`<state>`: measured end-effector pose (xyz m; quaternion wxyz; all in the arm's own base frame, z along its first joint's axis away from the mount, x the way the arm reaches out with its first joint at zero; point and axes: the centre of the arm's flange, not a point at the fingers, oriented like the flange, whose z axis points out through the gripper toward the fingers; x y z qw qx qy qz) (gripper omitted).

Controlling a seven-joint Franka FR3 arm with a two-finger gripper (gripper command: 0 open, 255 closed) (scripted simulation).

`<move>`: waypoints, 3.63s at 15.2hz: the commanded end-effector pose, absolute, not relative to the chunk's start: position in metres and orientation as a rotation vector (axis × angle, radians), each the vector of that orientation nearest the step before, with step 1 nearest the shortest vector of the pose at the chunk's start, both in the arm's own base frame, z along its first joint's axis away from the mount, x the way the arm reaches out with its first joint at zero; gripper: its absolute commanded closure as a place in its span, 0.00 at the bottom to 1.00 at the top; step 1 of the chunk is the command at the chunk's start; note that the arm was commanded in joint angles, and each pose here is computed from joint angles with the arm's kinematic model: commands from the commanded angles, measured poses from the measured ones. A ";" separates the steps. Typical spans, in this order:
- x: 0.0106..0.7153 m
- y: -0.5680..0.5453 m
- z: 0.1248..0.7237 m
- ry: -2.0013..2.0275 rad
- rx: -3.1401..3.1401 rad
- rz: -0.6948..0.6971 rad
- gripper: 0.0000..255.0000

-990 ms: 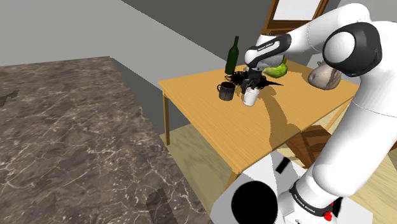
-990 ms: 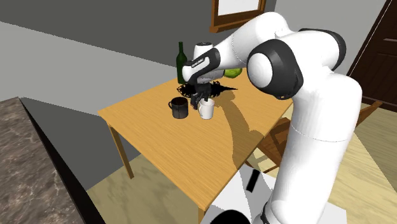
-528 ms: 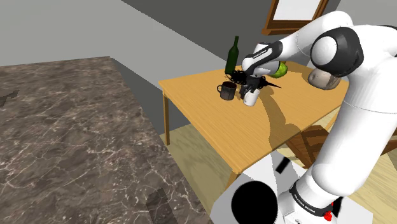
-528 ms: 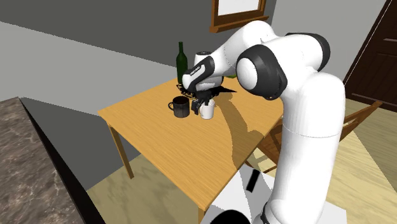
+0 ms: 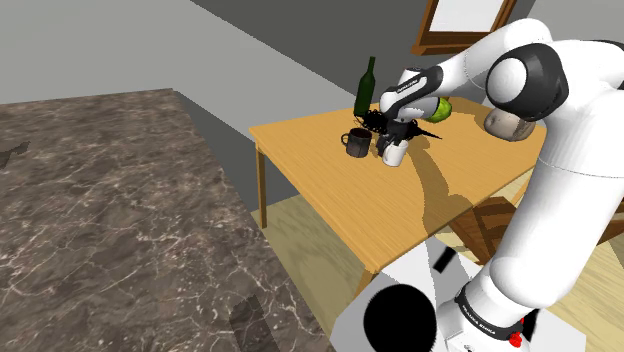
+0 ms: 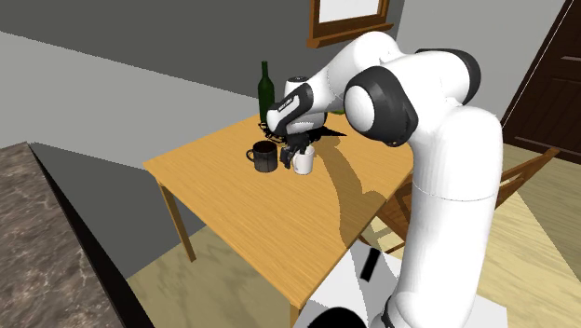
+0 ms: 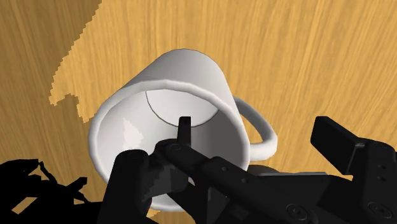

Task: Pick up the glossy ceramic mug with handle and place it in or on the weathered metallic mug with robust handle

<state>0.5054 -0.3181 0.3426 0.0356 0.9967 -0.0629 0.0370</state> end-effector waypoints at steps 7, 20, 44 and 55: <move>0.505 -0.319 0.342 -0.193 3.062 0.113 1.00; 0.505 -0.318 0.395 -0.193 3.062 0.113 1.00; 0.517 -0.312 0.515 -0.193 3.062 0.113 1.00; 0.643 -0.241 0.529 -0.193 3.062 0.113 1.00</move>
